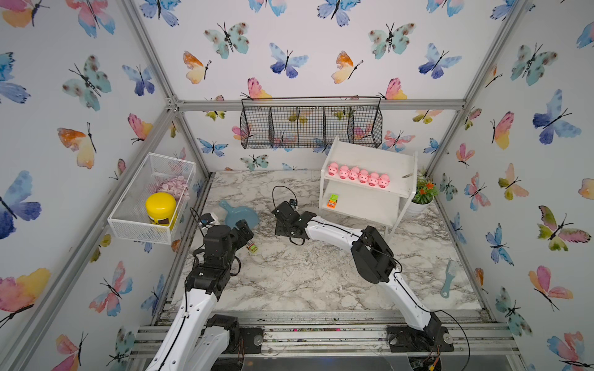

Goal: Organize plastic toys on shelves
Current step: Move the plastic toy to the center of the board.

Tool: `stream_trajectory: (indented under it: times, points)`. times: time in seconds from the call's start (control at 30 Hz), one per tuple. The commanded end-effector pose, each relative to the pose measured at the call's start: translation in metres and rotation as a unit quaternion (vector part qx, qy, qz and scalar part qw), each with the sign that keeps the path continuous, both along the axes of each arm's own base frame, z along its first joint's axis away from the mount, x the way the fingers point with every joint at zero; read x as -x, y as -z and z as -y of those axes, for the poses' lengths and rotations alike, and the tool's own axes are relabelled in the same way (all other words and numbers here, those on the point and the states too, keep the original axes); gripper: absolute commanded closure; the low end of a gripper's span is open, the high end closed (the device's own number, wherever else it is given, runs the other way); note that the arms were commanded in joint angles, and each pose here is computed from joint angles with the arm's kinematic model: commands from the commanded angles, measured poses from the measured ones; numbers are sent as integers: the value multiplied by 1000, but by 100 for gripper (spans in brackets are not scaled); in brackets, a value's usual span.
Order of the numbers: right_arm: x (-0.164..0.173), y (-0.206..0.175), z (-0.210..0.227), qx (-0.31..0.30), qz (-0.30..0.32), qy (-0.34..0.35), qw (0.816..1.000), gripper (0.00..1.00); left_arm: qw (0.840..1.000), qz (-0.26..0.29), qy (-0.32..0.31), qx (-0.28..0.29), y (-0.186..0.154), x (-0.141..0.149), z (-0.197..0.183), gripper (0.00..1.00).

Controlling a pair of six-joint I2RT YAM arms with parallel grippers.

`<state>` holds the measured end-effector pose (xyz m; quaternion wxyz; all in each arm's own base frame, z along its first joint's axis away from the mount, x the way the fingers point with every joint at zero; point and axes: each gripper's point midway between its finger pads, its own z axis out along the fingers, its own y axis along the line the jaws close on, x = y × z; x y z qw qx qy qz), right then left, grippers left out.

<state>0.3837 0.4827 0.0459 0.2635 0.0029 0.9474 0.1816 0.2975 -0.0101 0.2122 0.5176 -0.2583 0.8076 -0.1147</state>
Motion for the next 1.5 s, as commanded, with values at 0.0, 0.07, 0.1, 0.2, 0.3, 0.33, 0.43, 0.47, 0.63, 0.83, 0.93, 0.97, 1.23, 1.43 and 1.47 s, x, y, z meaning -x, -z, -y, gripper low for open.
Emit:
stream_trajectory:
  times: [0.0, 0.07, 0.1, 0.2, 0.3, 0.33, 0.43, 0.47, 0.63, 0.83, 0.93, 0.97, 1.23, 1.43, 1.47]
  points:
    - [-11, -2, -4, -4, 15, 17, 1000, 38, 1000, 1, -2, -9, 0, 3, -1, 2]
    - [-18, -2, -7, -8, 22, 17, 1000, 38, 1000, 2, -2, -10, -1, 3, -1, 2]
    - [-20, -2, -9, -10, 27, 16, 999, 38, 1000, 3, -1, -10, -1, 3, -1, 1]
    - [-28, -5, -20, -20, 40, 3, 999, 38, 1000, 4, 2, -9, -1, 2, 1, 2]
    - [-33, -3, -21, -16, 45, 6, 999, 38, 1000, 4, 4, -9, -2, 2, 1, 1]
    - [-35, 0, -18, -9, 45, 10, 999, 38, 1000, 3, 5, -9, -1, 2, 2, 1]
    - [-41, 8, -9, 12, 44, 25, 999, 39, 1000, 4, 8, -9, -1, 1, 3, 1]
    - [-42, 11, -7, 13, 42, 28, 999, 39, 1000, 3, 7, -8, -1, 1, 3, 1]
    - [-51, 17, -1, 22, 48, 33, 998, 42, 1000, 5, 11, -8, -2, 0, 5, 1]
    - [-51, 19, 6, 43, 57, 22, 997, 47, 1000, 3, 10, -10, -1, 0, 4, 1]
    - [-52, 16, 13, 60, 68, 13, 996, 49, 1000, 5, 12, -9, -1, 0, 5, 1]
    - [-52, 15, 14, 65, 73, 9, 995, 50, 1000, 5, 11, -8, -1, -1, 5, 1]
    - [-59, 7, 13, 89, 110, -34, 989, 44, 1000, 5, 13, -8, -2, -1, 6, 1]
    - [-74, 8, 9, 72, 117, -30, 990, 43, 1000, 3, 14, -12, -3, -1, 6, 1]
    - [-77, 8, 9, 71, 118, -27, 990, 43, 1000, 3, 15, -13, -3, -1, 6, 1]
